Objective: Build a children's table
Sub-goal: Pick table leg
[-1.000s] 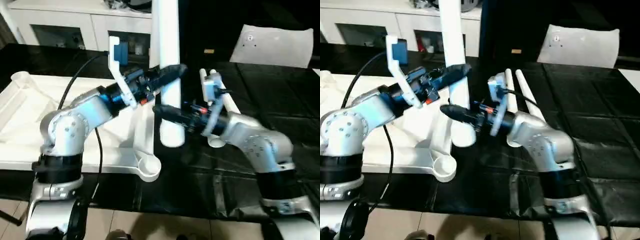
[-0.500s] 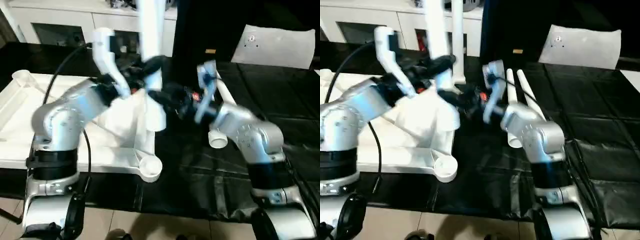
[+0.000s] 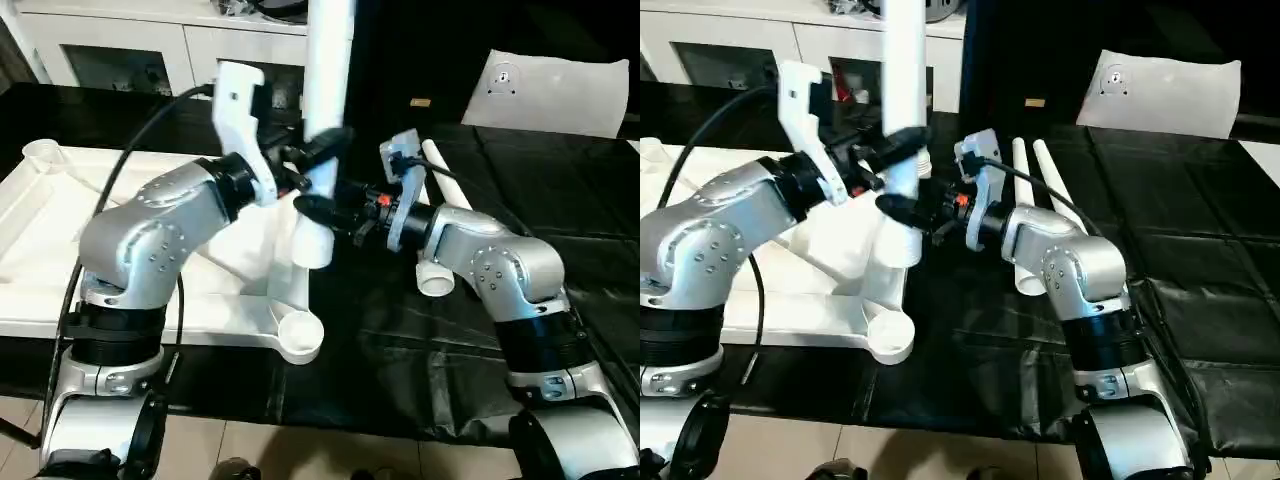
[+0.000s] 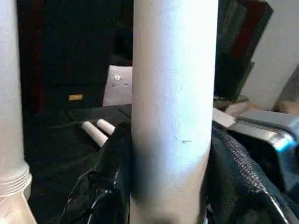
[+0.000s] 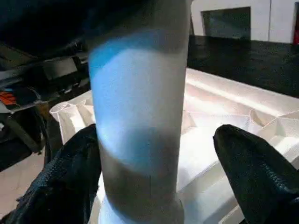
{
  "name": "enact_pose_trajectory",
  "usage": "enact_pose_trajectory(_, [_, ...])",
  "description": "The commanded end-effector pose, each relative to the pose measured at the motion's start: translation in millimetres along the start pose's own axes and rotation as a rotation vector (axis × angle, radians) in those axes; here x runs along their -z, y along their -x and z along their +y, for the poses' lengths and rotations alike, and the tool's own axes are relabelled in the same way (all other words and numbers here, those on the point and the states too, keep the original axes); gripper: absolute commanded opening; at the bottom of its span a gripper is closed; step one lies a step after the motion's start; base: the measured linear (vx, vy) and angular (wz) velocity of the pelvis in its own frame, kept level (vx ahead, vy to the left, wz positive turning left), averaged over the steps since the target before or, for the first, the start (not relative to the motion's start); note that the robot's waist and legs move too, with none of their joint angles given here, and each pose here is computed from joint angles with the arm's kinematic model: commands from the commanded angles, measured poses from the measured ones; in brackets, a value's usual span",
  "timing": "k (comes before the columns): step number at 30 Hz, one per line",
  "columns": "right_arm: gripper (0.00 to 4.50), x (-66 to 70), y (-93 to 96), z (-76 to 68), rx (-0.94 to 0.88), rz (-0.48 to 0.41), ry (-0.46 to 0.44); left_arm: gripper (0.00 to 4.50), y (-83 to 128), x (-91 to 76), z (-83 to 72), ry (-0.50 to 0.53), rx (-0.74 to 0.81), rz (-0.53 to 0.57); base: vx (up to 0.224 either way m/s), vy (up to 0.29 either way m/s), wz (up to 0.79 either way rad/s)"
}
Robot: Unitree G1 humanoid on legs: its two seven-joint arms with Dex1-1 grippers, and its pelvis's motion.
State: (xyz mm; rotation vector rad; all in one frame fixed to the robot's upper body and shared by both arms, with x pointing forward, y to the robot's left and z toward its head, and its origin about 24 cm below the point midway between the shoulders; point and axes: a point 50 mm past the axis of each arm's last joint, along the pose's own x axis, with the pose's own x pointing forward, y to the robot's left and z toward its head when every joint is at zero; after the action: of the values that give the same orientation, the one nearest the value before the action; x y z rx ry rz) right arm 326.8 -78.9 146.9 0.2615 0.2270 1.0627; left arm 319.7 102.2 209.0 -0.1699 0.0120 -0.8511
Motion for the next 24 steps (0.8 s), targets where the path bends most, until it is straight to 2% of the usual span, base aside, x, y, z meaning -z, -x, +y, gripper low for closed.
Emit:
enact_pose_trajectory(1, [3.89, 0.3, 2.8, -3.8, 0.010, 0.032, 0.006, 1.85, -1.3, -6.6, -10.1, -0.046, 0.060, -0.024, 0.000, 0.000, 0.00])
enact_pose_trajectory(24, [2.05, 7.1, 3.0, 2.7, -0.080, 0.076, -0.003, 1.85, -4.0, -2.8, -21.0, -0.167, 0.184, 0.030, 0.000, 0.000, 0.00])
